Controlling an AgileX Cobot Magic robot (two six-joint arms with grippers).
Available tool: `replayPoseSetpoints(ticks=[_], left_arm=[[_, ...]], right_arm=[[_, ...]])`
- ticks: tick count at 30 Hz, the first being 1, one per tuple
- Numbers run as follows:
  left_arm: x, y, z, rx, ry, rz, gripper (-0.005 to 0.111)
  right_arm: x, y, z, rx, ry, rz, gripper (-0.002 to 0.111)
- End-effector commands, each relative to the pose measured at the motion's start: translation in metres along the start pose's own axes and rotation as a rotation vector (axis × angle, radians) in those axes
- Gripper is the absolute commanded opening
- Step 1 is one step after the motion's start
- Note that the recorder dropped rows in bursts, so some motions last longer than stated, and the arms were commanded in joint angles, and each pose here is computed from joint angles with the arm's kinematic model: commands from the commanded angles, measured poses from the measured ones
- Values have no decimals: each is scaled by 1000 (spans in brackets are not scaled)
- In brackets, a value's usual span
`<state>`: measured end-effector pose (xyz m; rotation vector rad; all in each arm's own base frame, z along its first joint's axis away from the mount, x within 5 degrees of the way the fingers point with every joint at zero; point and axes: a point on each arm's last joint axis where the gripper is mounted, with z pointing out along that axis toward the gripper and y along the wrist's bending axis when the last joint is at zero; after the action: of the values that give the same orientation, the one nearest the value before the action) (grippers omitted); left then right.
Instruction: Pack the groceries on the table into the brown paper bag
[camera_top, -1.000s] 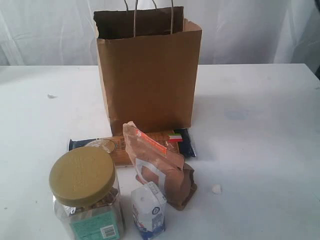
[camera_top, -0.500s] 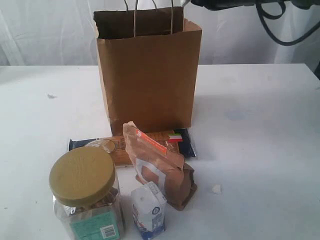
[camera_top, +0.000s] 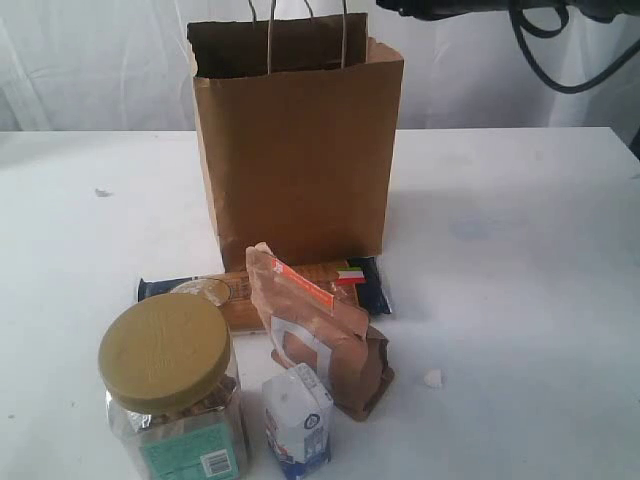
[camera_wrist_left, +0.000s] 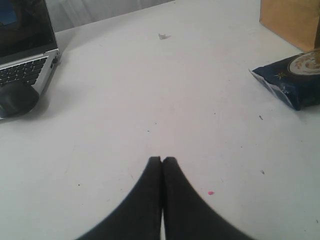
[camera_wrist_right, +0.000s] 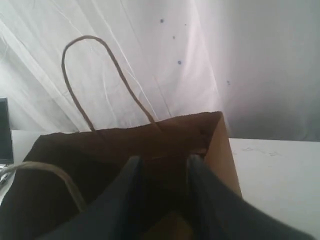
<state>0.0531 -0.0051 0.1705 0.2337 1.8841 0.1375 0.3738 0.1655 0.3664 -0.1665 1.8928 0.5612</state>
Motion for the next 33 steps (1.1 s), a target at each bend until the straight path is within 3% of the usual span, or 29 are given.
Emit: replayPoseSetpoints(ticks=[1, 8, 11, 22, 28, 33], left_arm=[[1, 0, 0, -2, -3, -5, 0], [1, 0, 0, -2, -3, -5, 0], [1, 0, 0, -2, -3, -5, 0], [1, 0, 0, -2, -3, -5, 0], [1, 0, 0, -2, -3, -5, 0], [1, 0, 0, -2, -3, -5, 0]], right_arm=[[0, -2, 0, 0, 20, -11, 29], [13, 1, -3, -31, 174, -22, 29], [10, 3, -14, -23, 206, -104, 25], [-22, 11, -116, 77, 231, -423, 4], [9, -5, -160, 179, 433, -537, 0], [52, -17, -163, 179, 557, -515, 0]])
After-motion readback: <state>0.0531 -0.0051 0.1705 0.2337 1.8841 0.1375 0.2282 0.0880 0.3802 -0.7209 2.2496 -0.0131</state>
